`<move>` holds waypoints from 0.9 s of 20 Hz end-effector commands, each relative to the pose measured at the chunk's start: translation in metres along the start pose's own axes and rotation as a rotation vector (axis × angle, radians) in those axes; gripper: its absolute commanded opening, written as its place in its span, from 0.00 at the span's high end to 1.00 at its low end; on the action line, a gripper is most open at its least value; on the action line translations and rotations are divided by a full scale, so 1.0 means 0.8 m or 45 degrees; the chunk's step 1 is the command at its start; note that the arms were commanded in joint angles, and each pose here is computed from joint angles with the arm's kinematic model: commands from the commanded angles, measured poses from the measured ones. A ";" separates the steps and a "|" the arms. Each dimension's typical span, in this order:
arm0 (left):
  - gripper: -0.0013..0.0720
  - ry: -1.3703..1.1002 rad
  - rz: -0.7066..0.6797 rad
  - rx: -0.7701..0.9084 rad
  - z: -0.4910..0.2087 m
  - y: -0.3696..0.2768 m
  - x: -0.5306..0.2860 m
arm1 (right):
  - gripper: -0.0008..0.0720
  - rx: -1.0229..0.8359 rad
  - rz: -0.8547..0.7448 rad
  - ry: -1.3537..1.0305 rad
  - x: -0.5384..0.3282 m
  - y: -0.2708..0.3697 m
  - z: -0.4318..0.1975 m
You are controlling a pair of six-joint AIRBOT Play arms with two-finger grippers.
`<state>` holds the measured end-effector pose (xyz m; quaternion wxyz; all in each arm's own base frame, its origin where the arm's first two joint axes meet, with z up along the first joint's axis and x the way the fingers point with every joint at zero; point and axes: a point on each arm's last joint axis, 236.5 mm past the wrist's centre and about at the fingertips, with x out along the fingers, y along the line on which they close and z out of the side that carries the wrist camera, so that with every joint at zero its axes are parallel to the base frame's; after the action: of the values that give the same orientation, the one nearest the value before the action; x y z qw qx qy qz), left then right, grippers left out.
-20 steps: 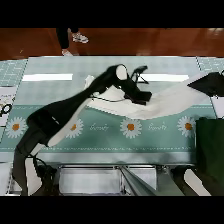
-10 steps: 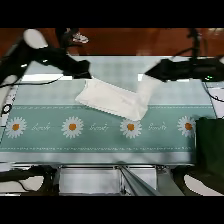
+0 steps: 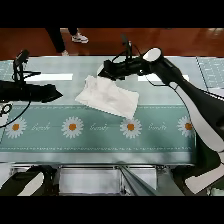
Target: Fold the shirts.
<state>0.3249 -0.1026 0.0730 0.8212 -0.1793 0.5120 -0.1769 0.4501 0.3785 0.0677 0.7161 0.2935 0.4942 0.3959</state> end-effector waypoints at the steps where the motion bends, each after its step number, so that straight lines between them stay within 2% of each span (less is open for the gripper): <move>1: 0.96 -0.007 0.004 -0.030 -0.016 0.009 0.007 | 0.96 0.068 0.025 0.015 0.038 -0.014 -0.001; 7: 0.96 -0.050 -0.033 -0.084 -0.011 0.007 0.017 | 0.94 0.148 0.028 -0.097 0.064 -0.029 0.017; 8: 0.96 -0.050 -0.034 -0.082 -0.012 0.006 0.019 | 0.81 0.158 0.037 -0.109 0.068 -0.026 0.018; 9: 0.96 -0.050 -0.036 -0.081 -0.013 0.005 0.021 | 0.60 0.149 0.039 -0.101 0.073 -0.021 0.013; 10: 0.96 -0.047 -0.036 -0.080 -0.013 0.005 0.022 | 0.43 0.142 0.043 -0.084 0.076 -0.017 0.007; 14: 0.96 -0.103 -0.015 -0.102 0.001 0.016 0.016 | 0.43 0.148 0.109 0.116 0.047 0.000 -0.026; 16: 0.96 -0.168 0.010 -0.135 0.022 0.030 -0.006 | 0.43 0.112 0.108 0.187 -0.011 0.002 -0.022; 18: 0.96 -0.238 0.039 -0.168 0.048 0.046 -0.043 | 0.43 0.019 -0.013 0.194 -0.106 -0.013 -0.007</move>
<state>0.3409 -0.0772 0.0751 0.8422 -0.2311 0.4677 -0.1361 0.4509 0.3668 0.0716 0.6762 0.3222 0.5220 0.4080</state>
